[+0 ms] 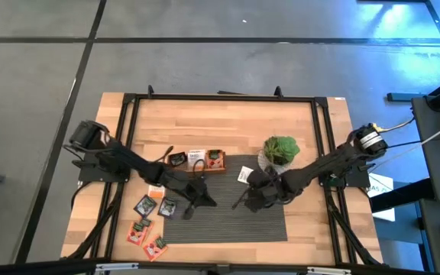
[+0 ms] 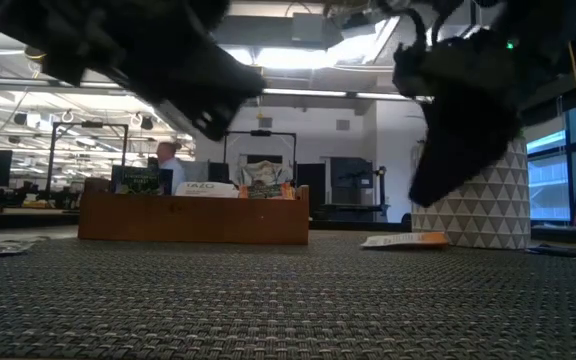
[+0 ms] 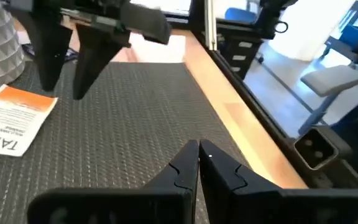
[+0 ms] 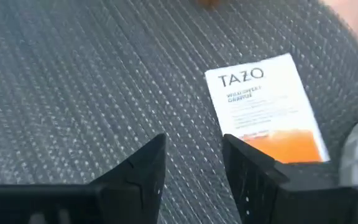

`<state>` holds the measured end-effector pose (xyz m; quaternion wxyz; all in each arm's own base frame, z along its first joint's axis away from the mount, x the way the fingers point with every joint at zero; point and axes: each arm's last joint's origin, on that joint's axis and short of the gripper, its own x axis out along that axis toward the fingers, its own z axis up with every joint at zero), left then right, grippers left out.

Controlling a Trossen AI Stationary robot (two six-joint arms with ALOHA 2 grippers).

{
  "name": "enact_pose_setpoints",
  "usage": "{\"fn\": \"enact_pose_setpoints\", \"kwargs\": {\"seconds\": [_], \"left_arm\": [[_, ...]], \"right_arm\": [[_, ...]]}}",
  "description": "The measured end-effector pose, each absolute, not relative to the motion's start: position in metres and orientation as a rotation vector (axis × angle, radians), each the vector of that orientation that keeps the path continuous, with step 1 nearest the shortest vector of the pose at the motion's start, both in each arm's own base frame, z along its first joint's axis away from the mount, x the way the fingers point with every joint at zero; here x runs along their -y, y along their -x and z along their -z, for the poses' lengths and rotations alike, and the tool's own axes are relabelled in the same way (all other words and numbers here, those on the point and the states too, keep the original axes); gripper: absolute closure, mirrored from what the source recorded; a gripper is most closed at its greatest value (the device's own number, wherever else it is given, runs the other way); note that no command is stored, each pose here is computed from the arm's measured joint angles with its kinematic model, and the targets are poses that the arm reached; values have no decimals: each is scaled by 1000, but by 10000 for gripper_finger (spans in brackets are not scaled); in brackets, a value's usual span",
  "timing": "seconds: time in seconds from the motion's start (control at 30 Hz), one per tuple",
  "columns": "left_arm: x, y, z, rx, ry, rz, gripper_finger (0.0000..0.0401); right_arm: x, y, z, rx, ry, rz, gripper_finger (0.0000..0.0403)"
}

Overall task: Pick & Place Tea
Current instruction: Put the white tea bag to the middle section of the wooden organizer

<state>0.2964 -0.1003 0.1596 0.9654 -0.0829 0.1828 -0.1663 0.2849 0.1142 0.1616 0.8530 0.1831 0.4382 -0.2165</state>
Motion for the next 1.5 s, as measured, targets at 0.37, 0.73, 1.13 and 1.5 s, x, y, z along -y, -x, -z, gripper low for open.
{"fn": "enact_pose_setpoints", "kwargs": {"seconds": [0.37,0.73,1.13,1.5], "left_arm": [[104,-317,-159,-371,137,495,388],[104,-314,-155,-459,204,515,388],[104,-313,-154,-462,184,510,388],[104,-313,-153,-473,180,507,388]], "right_arm": [[-130,-297,-184,-840,-237,310,259],[-122,-289,-194,-1118,715,-103,283],[-95,-267,-150,-1263,948,-231,283],[-85,-270,-134,-1196,1003,-271,283]]}}
